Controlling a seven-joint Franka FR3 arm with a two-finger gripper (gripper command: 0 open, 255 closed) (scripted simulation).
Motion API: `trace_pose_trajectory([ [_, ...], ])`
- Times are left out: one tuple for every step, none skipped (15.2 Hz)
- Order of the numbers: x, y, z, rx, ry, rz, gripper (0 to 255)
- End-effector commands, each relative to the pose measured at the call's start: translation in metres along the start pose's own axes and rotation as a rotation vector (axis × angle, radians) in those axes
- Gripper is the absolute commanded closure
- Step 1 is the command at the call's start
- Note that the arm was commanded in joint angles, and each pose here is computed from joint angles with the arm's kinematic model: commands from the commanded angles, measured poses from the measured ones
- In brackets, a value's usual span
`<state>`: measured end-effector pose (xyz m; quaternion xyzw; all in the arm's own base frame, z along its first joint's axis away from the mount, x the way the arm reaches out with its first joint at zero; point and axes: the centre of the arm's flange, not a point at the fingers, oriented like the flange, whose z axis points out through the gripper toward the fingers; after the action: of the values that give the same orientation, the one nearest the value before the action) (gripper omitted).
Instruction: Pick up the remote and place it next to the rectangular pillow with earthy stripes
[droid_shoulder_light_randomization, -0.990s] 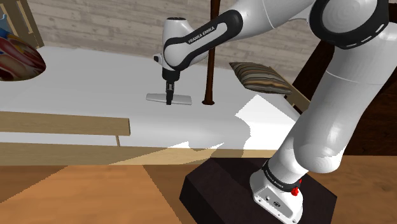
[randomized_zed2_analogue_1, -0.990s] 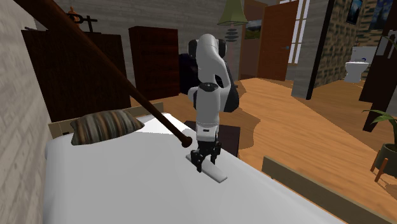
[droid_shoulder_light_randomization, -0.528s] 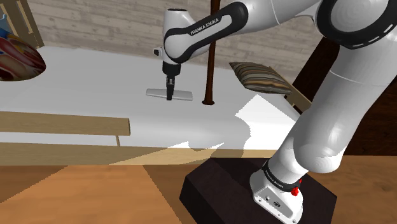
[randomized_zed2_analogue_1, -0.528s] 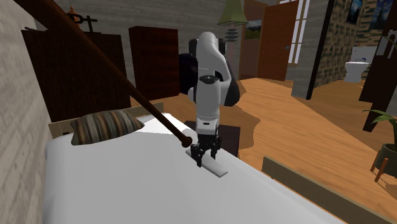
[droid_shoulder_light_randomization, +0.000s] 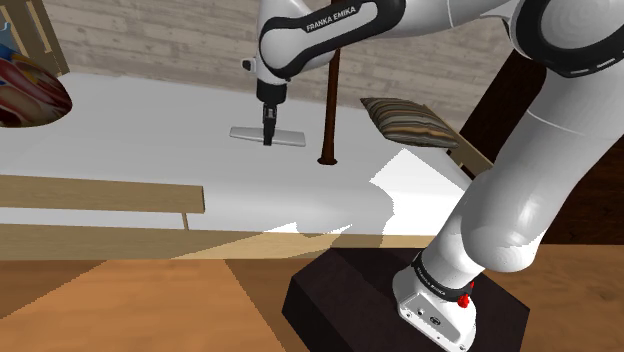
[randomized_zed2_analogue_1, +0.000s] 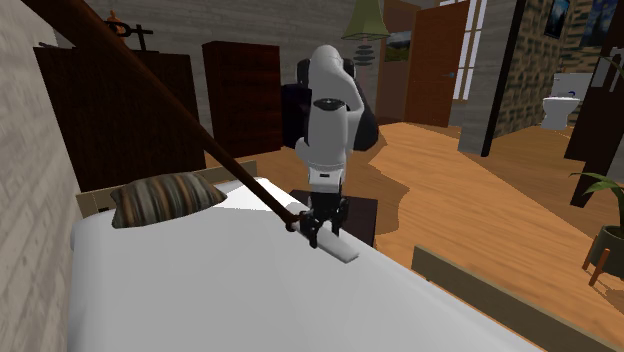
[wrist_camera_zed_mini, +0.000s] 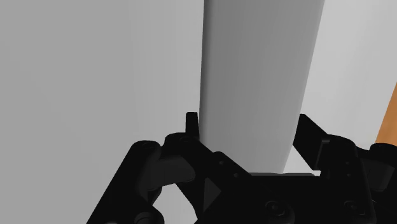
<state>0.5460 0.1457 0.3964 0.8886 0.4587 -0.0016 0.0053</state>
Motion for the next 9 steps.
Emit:
trace_pose_trajectory([
  [0.0, 0.001, -0.01, 0.0, 0.0, 0.0, 255],
  [0.0, 0.001, -0.015, 0.0, 0.0, 0.0, 255],
  [0.0, 0.001, -0.021, 0.0, 0.0, 0.0, 255],
  [0.0, 0.001, -0.026, 0.0, 0.0, 0.0, 255],
  [0.0, 0.001, -0.031, 0.0, 0.0, 0.0, 255],
  [0.0, 0.001, -0.037, 0.0, 0.0, 0.0, 255],
  [0.0, 0.001, -0.042, 0.0, 0.0, 0.0, 255],
  [0.0, 0.001, -0.047, 0.0, 0.0, 0.0, 255],
  [0.0, 0.001, -0.052, 0.0, 0.0, 0.0, 255],
])
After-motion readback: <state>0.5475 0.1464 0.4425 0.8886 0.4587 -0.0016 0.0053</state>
